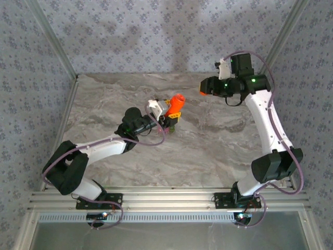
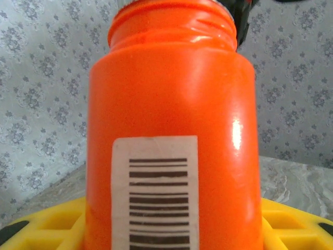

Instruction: Sort the pills into containers

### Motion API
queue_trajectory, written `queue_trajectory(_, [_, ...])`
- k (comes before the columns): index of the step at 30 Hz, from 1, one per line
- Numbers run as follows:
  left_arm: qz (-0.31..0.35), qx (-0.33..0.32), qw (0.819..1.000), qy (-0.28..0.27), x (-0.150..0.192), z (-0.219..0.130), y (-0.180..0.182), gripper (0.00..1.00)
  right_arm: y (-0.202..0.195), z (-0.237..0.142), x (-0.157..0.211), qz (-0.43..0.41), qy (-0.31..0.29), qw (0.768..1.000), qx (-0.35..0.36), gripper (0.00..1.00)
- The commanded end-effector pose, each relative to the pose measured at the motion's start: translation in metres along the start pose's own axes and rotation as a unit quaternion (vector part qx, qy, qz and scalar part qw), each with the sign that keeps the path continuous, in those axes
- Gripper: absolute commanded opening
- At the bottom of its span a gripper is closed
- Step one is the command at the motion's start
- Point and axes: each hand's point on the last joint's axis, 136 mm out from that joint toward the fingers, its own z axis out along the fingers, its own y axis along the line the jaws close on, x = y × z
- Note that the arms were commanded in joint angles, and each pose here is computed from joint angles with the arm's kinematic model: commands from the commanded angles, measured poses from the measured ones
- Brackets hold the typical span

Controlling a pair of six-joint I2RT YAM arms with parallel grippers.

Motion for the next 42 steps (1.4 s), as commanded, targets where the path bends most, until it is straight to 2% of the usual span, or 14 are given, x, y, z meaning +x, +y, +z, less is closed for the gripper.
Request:
queue_trajectory(1, [0.016, 0.021, 1.0, -0.008, -0.003, 0.0, -0.009, 0.0, 0.027, -0.012, 0.005, -0.034, 0.023, 0.997, -0.062, 0.49])
queue_trajectory(12, [0.019, 0.048, 0.998, 0.023, 0.022, 0.002, -0.01, 0.0, 0.041, -0.007, 0.013, -0.079, 0.074, 0.987, -0.121, 0.48])
queue_trajectory(24, [0.016, 0.078, 0.996, 0.042, 0.03, 0.001, 0.003, 0.0, 0.061, -0.008, 0.025, -0.122, 0.1, 0.972, -0.172, 0.48])
queue_trajectory(33, [0.016, 0.099, 0.993, 0.057, 0.036, 0.001, -0.003, 0.0, 0.069, 0.017, 0.045, -0.146, 0.155, 0.961, -0.177, 0.48])
queue_trajectory(42, [0.019, 0.097, 0.993, 0.064, 0.036, -0.003, -0.001, 0.0, 0.072, 0.026, 0.059, -0.16, 0.186, 0.953, -0.175, 0.45])
